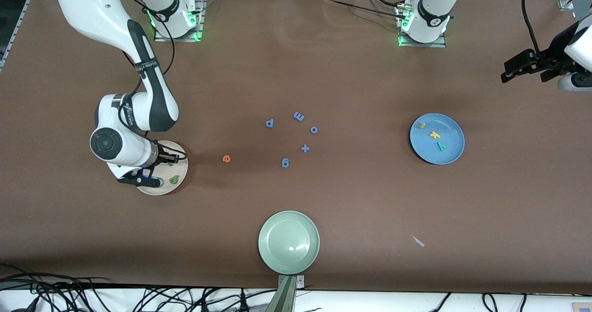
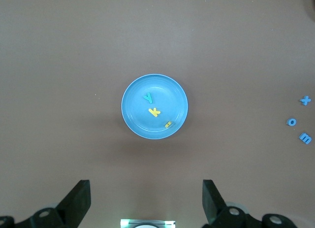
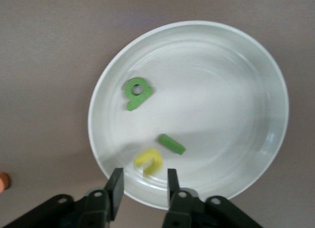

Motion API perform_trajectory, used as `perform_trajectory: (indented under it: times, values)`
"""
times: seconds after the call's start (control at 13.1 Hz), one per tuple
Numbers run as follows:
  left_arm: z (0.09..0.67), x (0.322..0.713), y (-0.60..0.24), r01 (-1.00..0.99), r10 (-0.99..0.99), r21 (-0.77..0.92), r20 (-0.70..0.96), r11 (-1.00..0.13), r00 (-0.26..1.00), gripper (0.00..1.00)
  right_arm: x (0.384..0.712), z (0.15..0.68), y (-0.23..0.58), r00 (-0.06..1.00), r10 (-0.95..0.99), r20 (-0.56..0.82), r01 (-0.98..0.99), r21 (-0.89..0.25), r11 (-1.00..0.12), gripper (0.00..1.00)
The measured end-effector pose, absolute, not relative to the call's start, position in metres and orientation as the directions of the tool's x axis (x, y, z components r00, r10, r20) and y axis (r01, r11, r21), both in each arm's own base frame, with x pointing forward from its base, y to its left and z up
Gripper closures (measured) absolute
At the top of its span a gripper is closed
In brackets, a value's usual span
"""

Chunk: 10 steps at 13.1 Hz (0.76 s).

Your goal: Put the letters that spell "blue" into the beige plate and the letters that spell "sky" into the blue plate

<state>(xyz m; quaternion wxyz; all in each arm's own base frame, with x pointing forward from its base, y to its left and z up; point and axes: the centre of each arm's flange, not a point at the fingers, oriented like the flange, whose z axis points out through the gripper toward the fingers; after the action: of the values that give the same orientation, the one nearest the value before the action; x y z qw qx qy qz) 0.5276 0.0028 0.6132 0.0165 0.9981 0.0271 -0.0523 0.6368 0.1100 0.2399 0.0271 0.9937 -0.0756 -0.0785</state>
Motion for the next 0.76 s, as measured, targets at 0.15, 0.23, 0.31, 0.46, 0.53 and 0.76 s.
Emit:
perform_trajectory:
  times: [0.15, 0.23, 0.31, 0.46, 0.53, 0.76]
  values:
    - [0.612, 0.529, 0.003, 0.053, 0.05, 0.031, -0.103, -0.998, 0.993, 0.0, 0.635, 0.24, 0.122, 0.973, -0.171, -0.157, -0.167, 0.043, -0.985, 0.3]
    - [0.611, 0.53, 0.003, 0.053, 0.049, 0.031, -0.105, -0.998, 0.993, 0.0, 0.634, 0.24, 0.128, 0.971, -0.181, -0.156, -0.176, 0.044, -0.983, 0.24]
    - [0.61, 0.531, 0.003, 0.052, 0.049, 0.031, -0.104, -0.998, 0.993, 0.0, 0.633, 0.24, 0.134, 0.969, -0.191, -0.155, -0.186, 0.044, -0.982, 0.24]
    - [0.611, 0.536, 0.004, 0.053, 0.05, 0.032, -0.096, -0.998, 0.994, 0.0, 0.63, 0.242, 0.156, 0.964, -0.225, -0.142, -0.22, 0.048, -0.974, 0.24]
    - [0.612, 0.539, 0.005, 0.054, 0.05, 0.033, -0.094, -0.998, 0.994, 0.0, 0.627, 0.242, 0.171, 0.962, -0.24, -0.13, -0.236, 0.048, -0.971, 0.24]
    - [0.611, 0.543, 0.005, 0.054, 0.051, 0.034, -0.093, -0.998, 0.994, 0.0, 0.62, 0.237, 0.21, 0.953, -0.289, -0.089, -0.285, 0.046, -0.957, 0.24]
